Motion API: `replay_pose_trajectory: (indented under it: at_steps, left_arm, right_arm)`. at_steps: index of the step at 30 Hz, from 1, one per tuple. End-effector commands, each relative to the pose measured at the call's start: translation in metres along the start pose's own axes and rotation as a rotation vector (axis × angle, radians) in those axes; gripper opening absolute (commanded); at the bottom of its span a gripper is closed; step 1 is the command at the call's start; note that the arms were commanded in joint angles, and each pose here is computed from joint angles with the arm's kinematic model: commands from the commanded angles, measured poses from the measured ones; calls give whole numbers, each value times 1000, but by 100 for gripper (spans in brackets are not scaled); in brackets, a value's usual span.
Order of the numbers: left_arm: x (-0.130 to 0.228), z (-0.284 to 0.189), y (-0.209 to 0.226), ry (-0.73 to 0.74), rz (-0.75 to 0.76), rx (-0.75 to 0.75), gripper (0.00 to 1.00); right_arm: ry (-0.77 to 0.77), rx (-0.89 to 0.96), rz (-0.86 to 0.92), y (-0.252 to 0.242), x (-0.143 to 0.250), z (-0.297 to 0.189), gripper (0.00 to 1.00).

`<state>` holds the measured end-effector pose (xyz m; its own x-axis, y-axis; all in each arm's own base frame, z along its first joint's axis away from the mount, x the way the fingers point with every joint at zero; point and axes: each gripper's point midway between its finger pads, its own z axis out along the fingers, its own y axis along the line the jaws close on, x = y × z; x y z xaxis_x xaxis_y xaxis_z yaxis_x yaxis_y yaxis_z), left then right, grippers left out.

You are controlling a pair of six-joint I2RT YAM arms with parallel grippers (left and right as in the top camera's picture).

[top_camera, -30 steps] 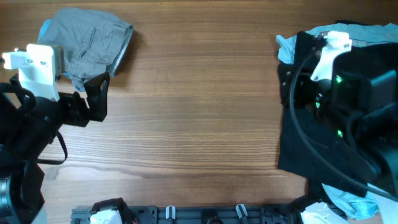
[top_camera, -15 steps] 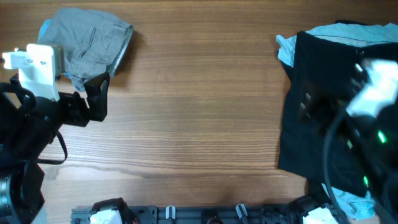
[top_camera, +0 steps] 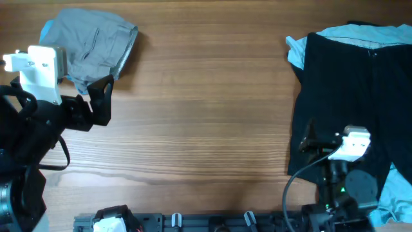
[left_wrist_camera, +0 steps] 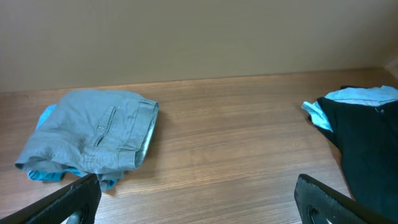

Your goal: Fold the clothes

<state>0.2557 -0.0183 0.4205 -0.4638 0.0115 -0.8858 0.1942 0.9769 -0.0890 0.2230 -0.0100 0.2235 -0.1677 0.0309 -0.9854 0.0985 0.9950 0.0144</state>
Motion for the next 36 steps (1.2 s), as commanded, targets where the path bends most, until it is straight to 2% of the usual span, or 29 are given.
replay_pose_trajectory:
  at_steps: [1, 7, 10, 11, 13, 32, 36]
  left_arm:
    - [1, 0, 0, 0, 13, 0, 100]
    - [1, 0, 0, 0, 13, 0, 100]
    - [0, 0, 0, 0, 14, 0, 100]
    - [0, 0, 0, 0, 14, 0, 100]
    - [1, 0, 0, 0, 14, 0, 100]
    - [0, 0, -1, 0, 15, 3, 100]
    - [3, -11, -8, -15, 77, -15, 100]
  right_arm:
    - [-61, -26, 0, 2, 11, 4, 100]
    - [-139, 29, 18, -11, 21, 17, 100]
    - [-124, 28, 15, -10, 46, 29, 100]
    - [-183, 27, 18, -10, 36, 28, 100]
    - [-195, 26, 19, -10, 38, 30, 100]
    - [-191, 27, 19, -10, 39, 31, 100]
    - [-191, 27, 19, -10, 39, 31, 100]
